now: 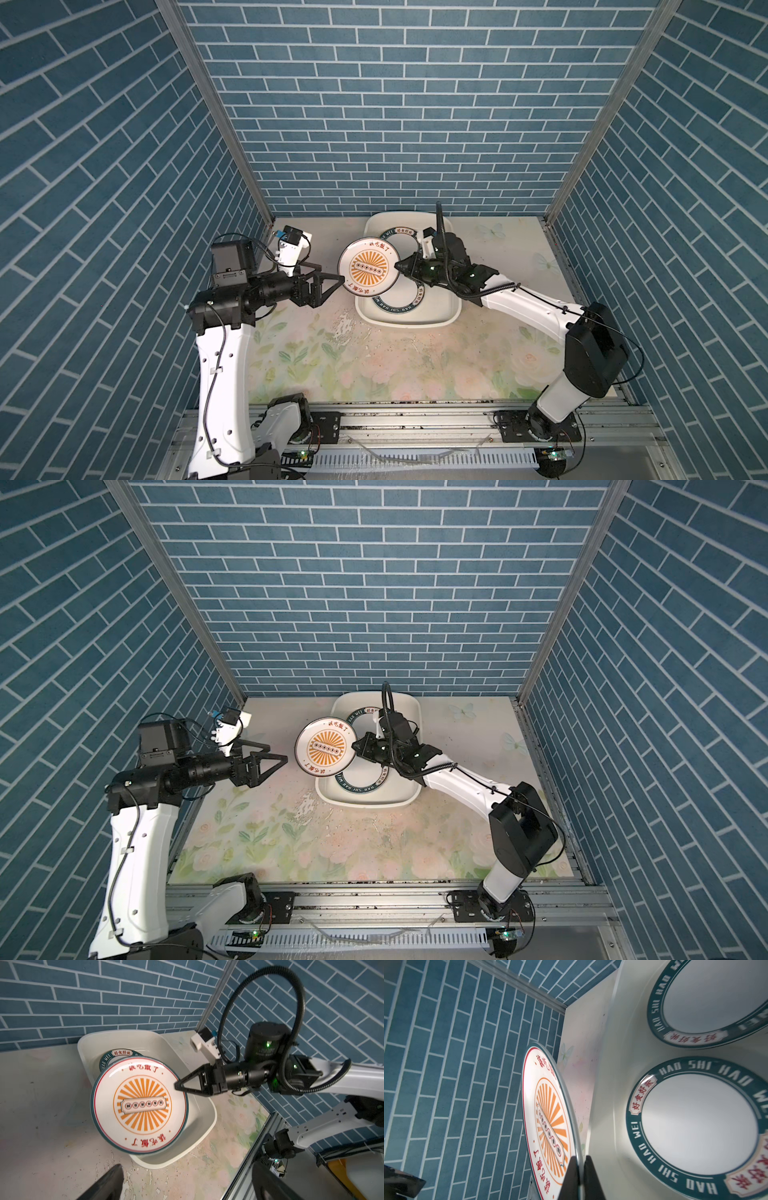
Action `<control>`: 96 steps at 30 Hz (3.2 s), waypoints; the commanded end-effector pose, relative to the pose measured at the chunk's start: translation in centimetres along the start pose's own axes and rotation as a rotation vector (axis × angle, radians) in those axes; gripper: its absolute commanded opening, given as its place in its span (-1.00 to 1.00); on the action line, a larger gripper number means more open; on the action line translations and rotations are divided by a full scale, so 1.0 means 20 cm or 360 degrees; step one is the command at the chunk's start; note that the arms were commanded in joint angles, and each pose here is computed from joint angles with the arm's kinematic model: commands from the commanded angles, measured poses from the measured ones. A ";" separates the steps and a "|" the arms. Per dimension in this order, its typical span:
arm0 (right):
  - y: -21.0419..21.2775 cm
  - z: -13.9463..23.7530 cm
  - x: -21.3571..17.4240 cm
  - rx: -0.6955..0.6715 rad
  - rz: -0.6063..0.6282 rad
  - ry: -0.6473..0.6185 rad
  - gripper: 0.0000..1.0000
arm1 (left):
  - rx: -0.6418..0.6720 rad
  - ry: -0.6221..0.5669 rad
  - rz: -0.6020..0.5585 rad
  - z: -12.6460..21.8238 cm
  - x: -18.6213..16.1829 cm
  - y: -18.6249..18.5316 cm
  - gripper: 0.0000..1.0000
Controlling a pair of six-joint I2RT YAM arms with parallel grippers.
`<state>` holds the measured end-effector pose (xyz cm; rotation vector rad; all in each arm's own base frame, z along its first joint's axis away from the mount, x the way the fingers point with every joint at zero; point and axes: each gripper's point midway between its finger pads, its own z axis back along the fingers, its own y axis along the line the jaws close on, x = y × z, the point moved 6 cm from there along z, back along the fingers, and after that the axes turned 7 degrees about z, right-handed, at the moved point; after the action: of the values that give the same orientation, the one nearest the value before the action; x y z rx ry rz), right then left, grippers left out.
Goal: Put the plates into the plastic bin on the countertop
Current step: 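Lower the sunburst plate onto the green-rimmed plate stack in the bin, then open the right gripper to release the sunburst plate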
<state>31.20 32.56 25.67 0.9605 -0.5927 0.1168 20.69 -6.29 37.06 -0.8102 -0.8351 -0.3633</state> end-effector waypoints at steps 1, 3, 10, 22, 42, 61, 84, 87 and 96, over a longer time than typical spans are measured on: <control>-0.01 0.11 0.11 0.0056 0.0039 -0.0015 -1.00 | -0.0009 0.0096 -0.0081 -0.06 -0.05 0.01 0.95; -0.08 0.12 0.15 0.0027 0.0019 -0.0007 -1.00 | -0.0029 0.0123 -0.0077 -0.09 -0.07 0.01 0.95; -0.29 0.09 0.18 -0.0053 -0.0045 0.0067 -1.00 | -0.0028 0.0147 -0.0055 -0.12 -0.09 0.04 0.95; -0.51 -0.02 0.05 -0.0184 -0.0076 0.0267 -1.00 | -0.0045 0.0143 0.0012 -0.18 -0.08 0.07 0.95; -0.67 -0.09 -0.08 -0.0278 -0.0130 0.0389 -1.00 | -0.0047 0.0180 -0.0062 -0.23 -0.02 0.05 0.95; -0.75 -0.16 -0.13 -0.0286 -0.0189 0.0407 -1.00 | -0.0048 0.0177 -0.0072 -0.23 -0.03 0.05 0.94; -0.78 -0.18 -0.15 -0.0315 -0.0214 0.0432 -0.70 | -0.0052 0.0158 -0.0102 -0.21 -0.03 0.02 0.94; -0.78 -0.18 -0.15 -0.0315 -0.0215 0.0435 -0.69 | -0.0051 0.0156 -0.0106 -0.21 -0.03 0.02 0.94; -0.79 -0.17 -0.14 -0.0328 -0.0217 0.0441 -0.66 | -0.0054 0.0156 -0.0107 -0.21 -0.03 0.02 0.95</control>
<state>35.55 26.70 11.32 0.7683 -0.2870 0.0648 23.08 -9.03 34.21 -0.7900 -0.7467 -0.4537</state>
